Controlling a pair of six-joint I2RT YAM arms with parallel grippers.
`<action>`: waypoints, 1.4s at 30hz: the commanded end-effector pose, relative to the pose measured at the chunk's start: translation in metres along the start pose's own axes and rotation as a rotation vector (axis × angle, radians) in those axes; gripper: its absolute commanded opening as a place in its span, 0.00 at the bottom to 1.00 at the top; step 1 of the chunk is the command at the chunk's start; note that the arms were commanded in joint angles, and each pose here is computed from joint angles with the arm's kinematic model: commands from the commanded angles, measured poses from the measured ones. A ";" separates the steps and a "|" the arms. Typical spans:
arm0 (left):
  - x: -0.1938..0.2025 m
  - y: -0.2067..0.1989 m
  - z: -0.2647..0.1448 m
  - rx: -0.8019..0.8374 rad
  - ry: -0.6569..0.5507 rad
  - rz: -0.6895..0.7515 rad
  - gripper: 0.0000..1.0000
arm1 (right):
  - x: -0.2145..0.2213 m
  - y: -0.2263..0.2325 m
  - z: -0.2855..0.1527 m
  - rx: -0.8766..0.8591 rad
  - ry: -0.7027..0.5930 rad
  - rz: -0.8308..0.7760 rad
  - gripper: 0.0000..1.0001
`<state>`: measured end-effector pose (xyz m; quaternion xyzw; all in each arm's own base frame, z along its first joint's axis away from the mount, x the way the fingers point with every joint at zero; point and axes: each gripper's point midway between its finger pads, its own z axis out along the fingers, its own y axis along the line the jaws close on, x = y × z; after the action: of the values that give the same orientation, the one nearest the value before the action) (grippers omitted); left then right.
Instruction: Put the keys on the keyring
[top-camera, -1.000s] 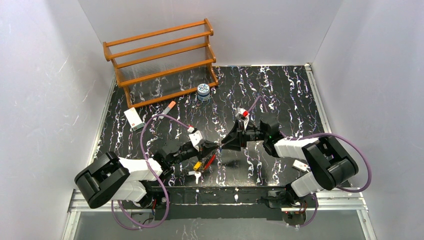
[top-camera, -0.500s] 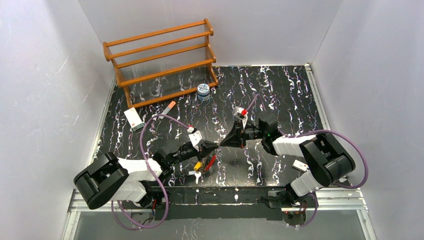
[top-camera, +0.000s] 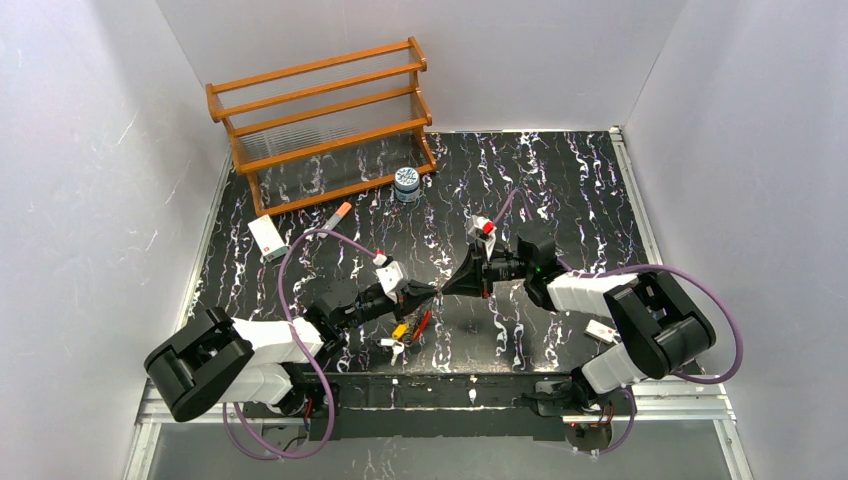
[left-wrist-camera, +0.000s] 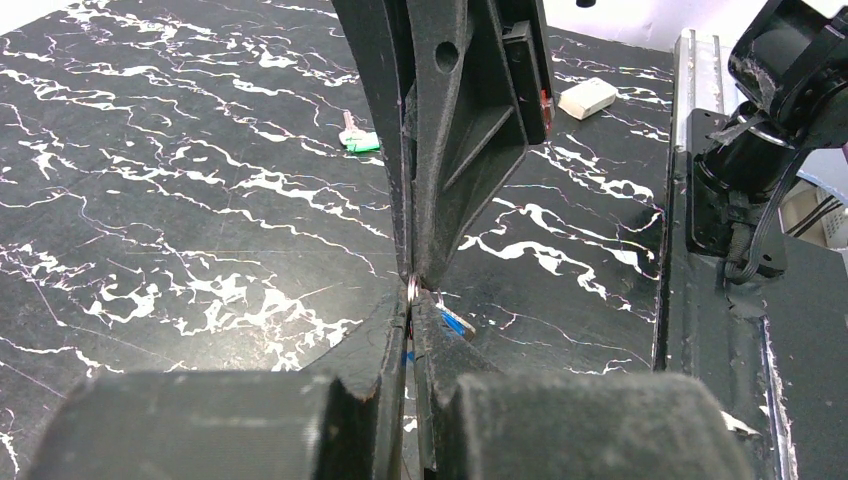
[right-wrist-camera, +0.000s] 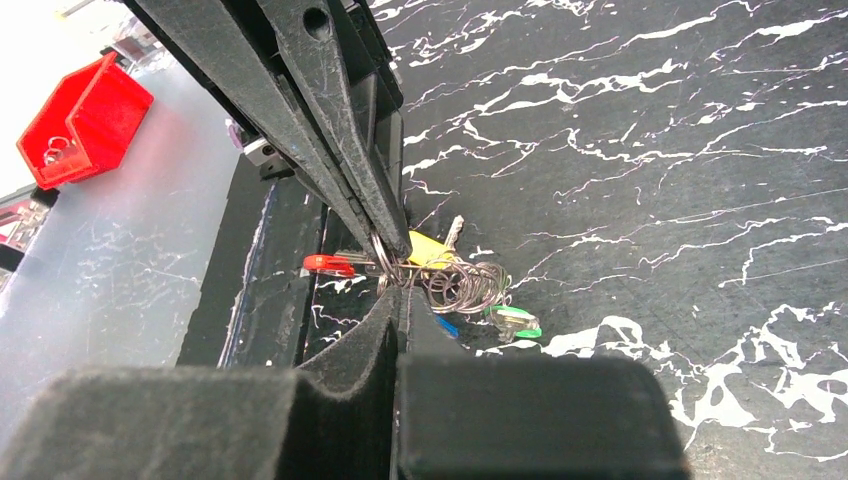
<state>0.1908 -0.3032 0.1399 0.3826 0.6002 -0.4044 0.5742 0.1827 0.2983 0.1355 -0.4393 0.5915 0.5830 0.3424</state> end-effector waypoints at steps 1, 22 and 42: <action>-0.026 -0.001 0.000 0.004 -0.084 0.034 0.00 | -0.005 0.002 -0.001 0.004 0.004 -0.041 0.08; -0.024 -0.008 0.001 0.040 -0.078 0.028 0.00 | -0.033 0.010 0.001 -0.003 -0.063 -0.177 0.48; -0.023 -0.008 0.000 0.043 -0.076 0.026 0.00 | -0.024 0.015 0.010 -0.076 -0.054 -0.139 0.08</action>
<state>0.1862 -0.3044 0.1463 0.3872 0.5896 -0.4146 0.5749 0.1771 0.3068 0.1521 -0.4613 0.5520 0.5901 0.3664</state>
